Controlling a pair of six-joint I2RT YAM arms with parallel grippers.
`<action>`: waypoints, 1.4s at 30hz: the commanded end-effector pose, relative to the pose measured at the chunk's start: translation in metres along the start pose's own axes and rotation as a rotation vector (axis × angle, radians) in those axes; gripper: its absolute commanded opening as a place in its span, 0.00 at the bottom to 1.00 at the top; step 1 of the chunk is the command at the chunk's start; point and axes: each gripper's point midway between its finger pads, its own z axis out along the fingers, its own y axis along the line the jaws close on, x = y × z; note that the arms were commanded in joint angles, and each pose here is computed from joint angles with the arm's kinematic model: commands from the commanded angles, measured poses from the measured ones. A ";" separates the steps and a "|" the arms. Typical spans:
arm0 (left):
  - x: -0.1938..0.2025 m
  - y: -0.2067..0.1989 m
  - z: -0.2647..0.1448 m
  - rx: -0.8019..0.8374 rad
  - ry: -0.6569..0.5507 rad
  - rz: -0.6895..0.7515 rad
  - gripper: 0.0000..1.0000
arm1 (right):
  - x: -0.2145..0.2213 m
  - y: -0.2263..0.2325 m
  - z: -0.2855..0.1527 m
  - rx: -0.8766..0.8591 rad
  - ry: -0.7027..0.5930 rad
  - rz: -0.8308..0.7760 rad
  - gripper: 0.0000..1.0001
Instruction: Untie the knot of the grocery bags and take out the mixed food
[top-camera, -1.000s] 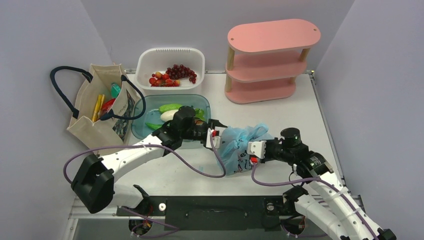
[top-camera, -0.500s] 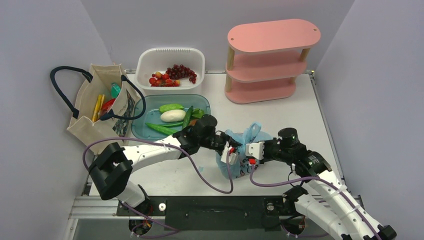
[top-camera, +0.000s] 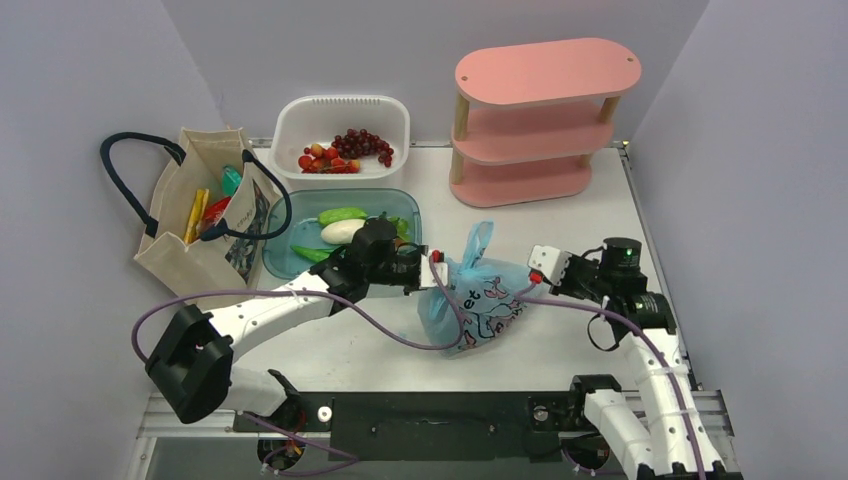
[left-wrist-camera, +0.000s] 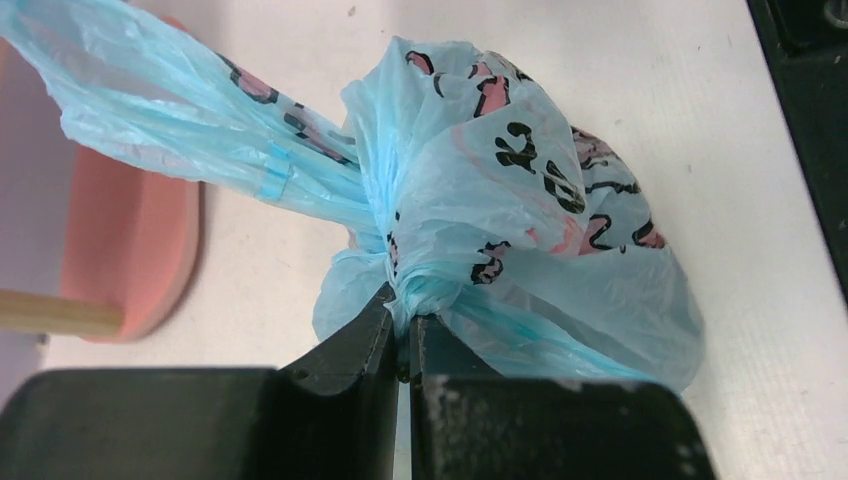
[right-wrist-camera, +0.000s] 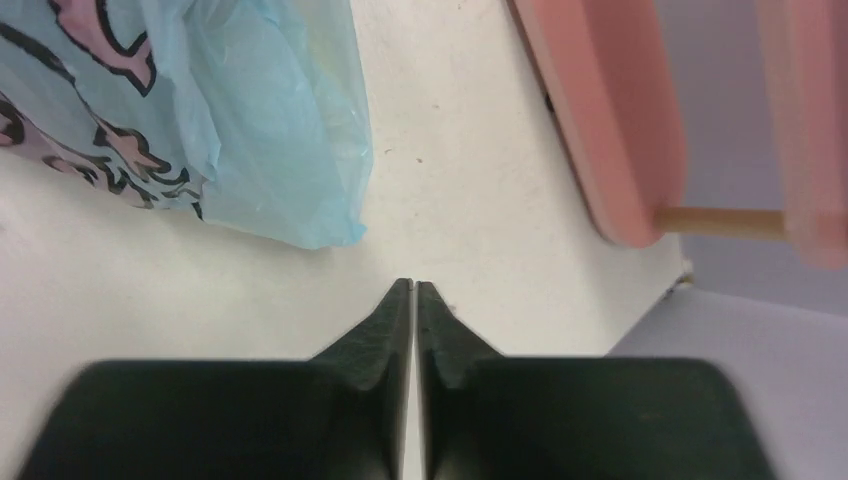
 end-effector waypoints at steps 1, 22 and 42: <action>-0.012 0.010 0.002 -0.065 -0.032 -0.204 0.00 | -0.027 -0.025 -0.008 0.013 -0.084 0.072 0.18; -0.078 0.024 0.026 -0.020 -0.175 -0.581 0.00 | -0.156 0.020 0.018 -0.012 -0.502 0.498 0.83; -0.035 0.034 -0.057 -0.069 -0.011 -0.193 0.15 | -0.100 0.045 0.014 -0.073 -0.291 0.272 0.00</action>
